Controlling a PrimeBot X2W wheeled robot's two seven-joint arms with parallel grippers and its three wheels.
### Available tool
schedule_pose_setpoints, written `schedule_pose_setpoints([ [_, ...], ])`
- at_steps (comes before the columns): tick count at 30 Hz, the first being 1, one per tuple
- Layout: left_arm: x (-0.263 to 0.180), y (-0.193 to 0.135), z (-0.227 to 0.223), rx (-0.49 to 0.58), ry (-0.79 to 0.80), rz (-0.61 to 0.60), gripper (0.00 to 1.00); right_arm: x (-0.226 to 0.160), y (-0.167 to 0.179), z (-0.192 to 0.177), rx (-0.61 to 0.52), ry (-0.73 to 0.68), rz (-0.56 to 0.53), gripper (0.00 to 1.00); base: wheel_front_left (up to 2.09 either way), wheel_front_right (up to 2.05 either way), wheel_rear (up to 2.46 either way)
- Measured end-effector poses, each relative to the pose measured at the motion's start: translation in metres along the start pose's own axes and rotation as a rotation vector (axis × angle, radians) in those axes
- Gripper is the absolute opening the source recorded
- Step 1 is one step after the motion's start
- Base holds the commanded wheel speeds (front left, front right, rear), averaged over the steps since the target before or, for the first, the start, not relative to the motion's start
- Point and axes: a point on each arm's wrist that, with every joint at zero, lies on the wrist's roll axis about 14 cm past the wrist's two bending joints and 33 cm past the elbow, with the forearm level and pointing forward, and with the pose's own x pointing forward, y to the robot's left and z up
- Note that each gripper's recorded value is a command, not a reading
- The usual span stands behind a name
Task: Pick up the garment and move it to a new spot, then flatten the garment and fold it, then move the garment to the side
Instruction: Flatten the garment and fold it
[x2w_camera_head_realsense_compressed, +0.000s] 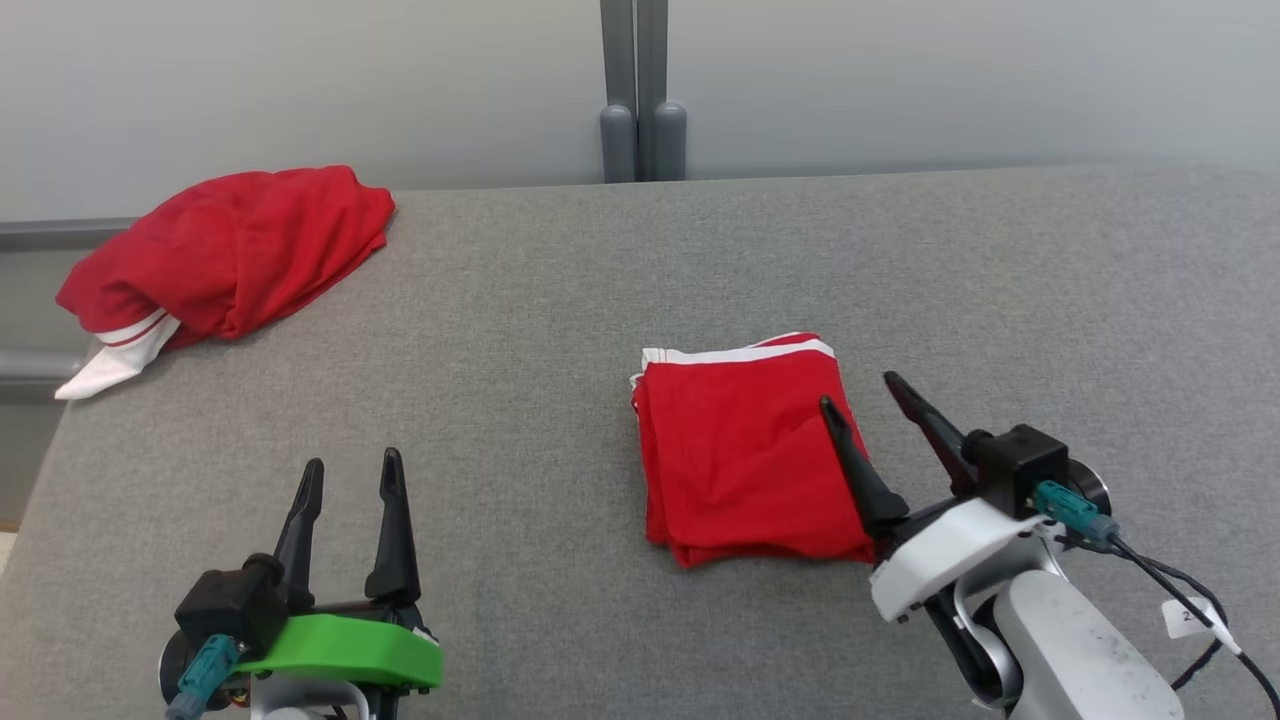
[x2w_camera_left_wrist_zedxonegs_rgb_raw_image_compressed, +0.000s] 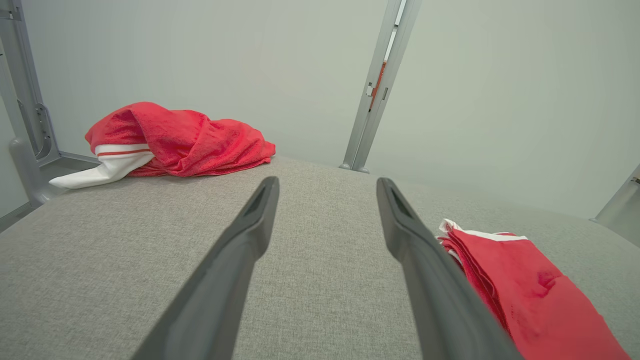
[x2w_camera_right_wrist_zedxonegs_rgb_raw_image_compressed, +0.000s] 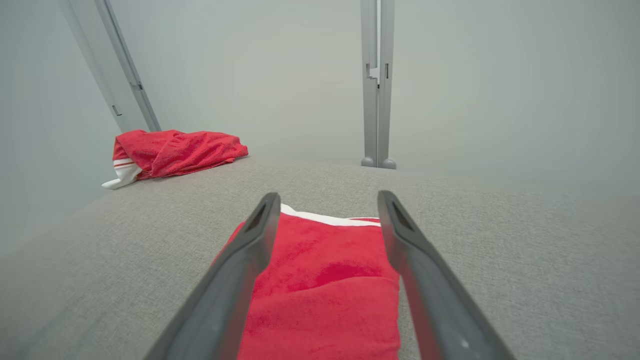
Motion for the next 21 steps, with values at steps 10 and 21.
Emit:
schedule_pose_setpoints([
  [10,-0.005,-0.010,-0.002,0.003,0.007,-0.019,1.00,-0.041,-0.043,0.014,0.017,-0.074,-0.223,1.00,0.00,0.00,0.00],
  [21,-0.017,-0.008,-0.015,0.041,0.046,-0.012,1.00,-0.054,-0.047,0.009,0.020,-0.065,-0.270,1.00,0.00,0.00,0.00],
])
